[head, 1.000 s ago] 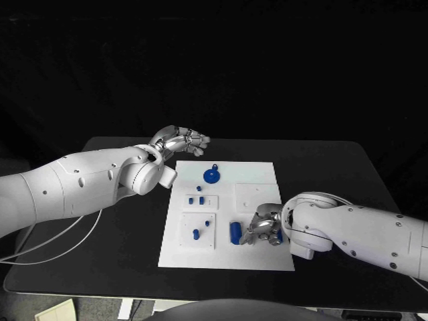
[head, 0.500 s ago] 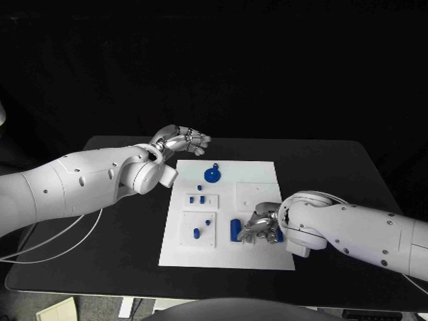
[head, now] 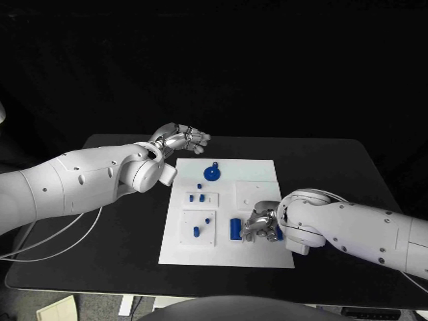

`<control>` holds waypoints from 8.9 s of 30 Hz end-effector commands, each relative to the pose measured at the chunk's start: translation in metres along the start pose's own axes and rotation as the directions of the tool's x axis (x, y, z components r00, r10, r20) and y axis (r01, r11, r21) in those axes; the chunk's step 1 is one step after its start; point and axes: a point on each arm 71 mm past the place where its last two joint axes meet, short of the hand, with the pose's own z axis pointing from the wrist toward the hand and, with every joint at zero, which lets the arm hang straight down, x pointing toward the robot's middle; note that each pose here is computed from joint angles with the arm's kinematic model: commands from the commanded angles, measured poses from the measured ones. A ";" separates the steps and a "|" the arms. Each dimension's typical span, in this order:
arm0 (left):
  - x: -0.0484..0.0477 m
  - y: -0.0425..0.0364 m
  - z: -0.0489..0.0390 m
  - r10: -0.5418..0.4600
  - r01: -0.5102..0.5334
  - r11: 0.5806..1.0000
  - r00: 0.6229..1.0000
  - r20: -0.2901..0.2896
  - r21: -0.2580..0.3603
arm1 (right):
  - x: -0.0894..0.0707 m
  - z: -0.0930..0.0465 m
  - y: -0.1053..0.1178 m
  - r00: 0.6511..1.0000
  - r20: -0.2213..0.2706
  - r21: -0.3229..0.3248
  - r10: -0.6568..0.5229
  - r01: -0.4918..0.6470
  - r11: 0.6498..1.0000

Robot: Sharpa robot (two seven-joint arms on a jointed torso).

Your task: Assemble the parts on the task board

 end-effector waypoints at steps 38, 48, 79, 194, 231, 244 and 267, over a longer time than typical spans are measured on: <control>-0.0017 -0.0011 -0.0009 -0.003 0.003 1.000 1.000 -0.001 0.009 | -0.049 -0.051 -0.080 0.986 0.158 0.111 -0.055 0.037 0.993; 0.0004 -0.0015 0.0001 -0.004 0.004 1.000 1.000 -0.007 0.010 | -0.047 -0.046 -0.086 0.979 0.170 0.172 -0.111 0.081 0.982; 0.0010 -0.0015 0.0001 -0.005 0.006 1.000 1.000 -0.012 0.009 | -0.020 -0.017 -0.071 0.960 0.171 0.171 -0.224 0.195 0.966; 0.0007 -0.0030 -0.0002 -0.006 0.006 1.000 1.000 -0.016 0.008 | 0.005 0.000 -0.020 0.995 0.083 0.029 0.049 -0.052 0.998; -0.0008 -0.0036 -0.0009 -0.004 0.004 1.000 1.000 -0.013 0.008 | 0.009 -0.007 -0.030 0.997 0.075 -0.020 -0.015 0.016 1.000; -0.0008 -0.0036 -0.0009 -0.004 0.004 1.000 1.000 -0.013 0.007 | 0.009 -0.007 -0.032 0.994 0.105 -0.007 -0.032 0.033 0.999; -0.0009 -0.0040 -0.0008 -0.004 0.004 1.000 1.000 -0.012 0.008 | 0.011 -0.003 -0.030 0.995 0.076 0.052 -0.070 0.066 0.996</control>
